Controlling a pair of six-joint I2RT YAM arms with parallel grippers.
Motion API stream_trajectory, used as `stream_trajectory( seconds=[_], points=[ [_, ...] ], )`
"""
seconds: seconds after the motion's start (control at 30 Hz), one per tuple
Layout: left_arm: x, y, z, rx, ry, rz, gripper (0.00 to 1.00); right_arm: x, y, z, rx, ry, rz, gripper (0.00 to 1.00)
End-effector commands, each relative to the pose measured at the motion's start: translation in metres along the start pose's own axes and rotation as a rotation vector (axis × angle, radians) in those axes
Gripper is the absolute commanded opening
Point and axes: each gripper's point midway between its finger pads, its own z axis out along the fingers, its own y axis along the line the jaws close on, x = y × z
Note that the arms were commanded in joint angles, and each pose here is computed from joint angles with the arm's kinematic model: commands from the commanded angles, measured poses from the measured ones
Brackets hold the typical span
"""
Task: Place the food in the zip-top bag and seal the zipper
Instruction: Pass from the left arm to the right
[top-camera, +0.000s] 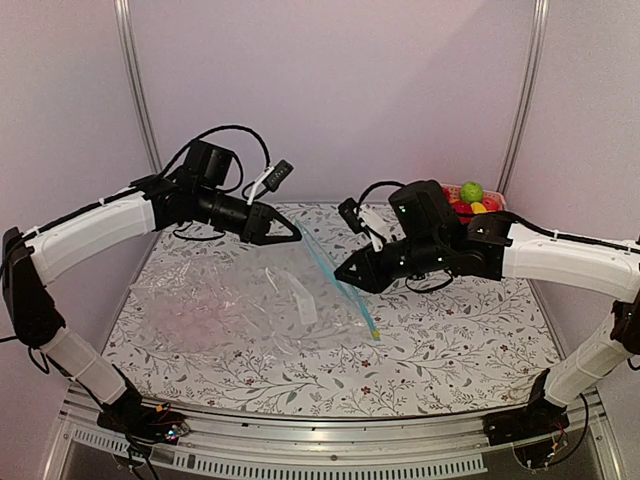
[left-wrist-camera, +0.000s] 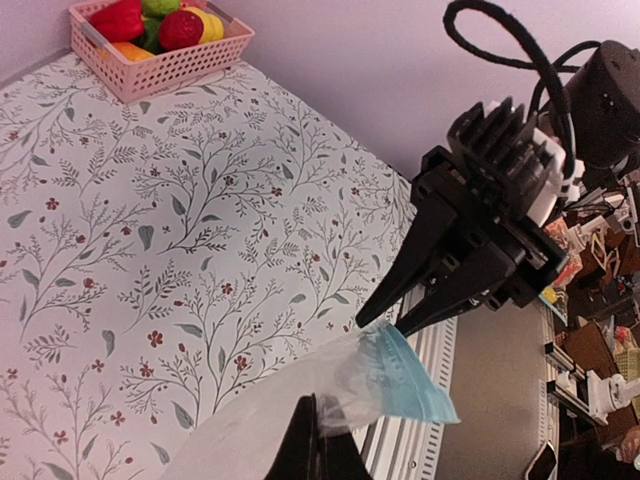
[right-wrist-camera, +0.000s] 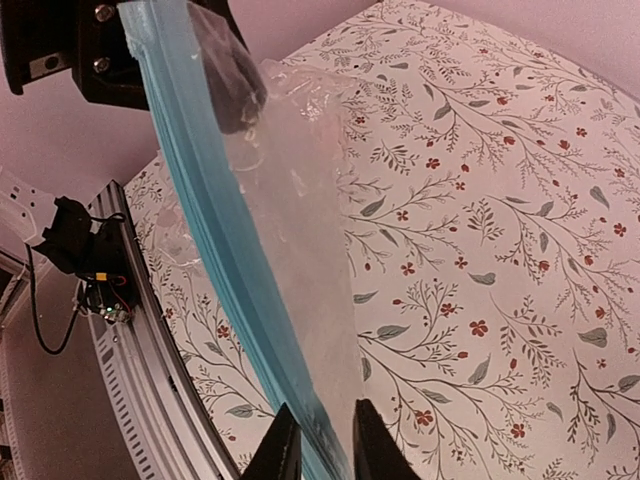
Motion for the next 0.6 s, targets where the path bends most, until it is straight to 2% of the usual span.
stream_trajectory(
  seconds=[0.0,0.1,0.27,0.37,0.53,0.57],
  points=[
    [-0.002,-0.004,0.005,-0.004,0.008,0.016,0.01,-0.008,0.005,0.003,-0.006,-0.021,-0.006,0.1],
    [-0.005,0.001,0.003,-0.059,-0.004,0.018,0.1,-0.014,0.004,0.003,-0.003,-0.049,0.008,0.0],
    [-0.012,0.009,-0.007,-0.176,-0.037,0.045,0.38,-0.024,-0.003,-0.005,0.046,-0.095,0.046,0.0],
    [-0.02,0.015,-0.02,-0.27,-0.087,0.07,0.6,-0.023,-0.014,-0.013,0.109,-0.117,0.066,0.0],
    [-0.042,0.015,-0.044,-0.37,-0.209,0.124,0.87,-0.027,-0.043,-0.04,0.249,-0.153,0.091,0.0],
    [-0.047,0.012,-0.047,-0.369,-0.231,0.128,0.89,-0.029,-0.048,-0.047,0.268,-0.16,0.097,0.0]
  ],
)
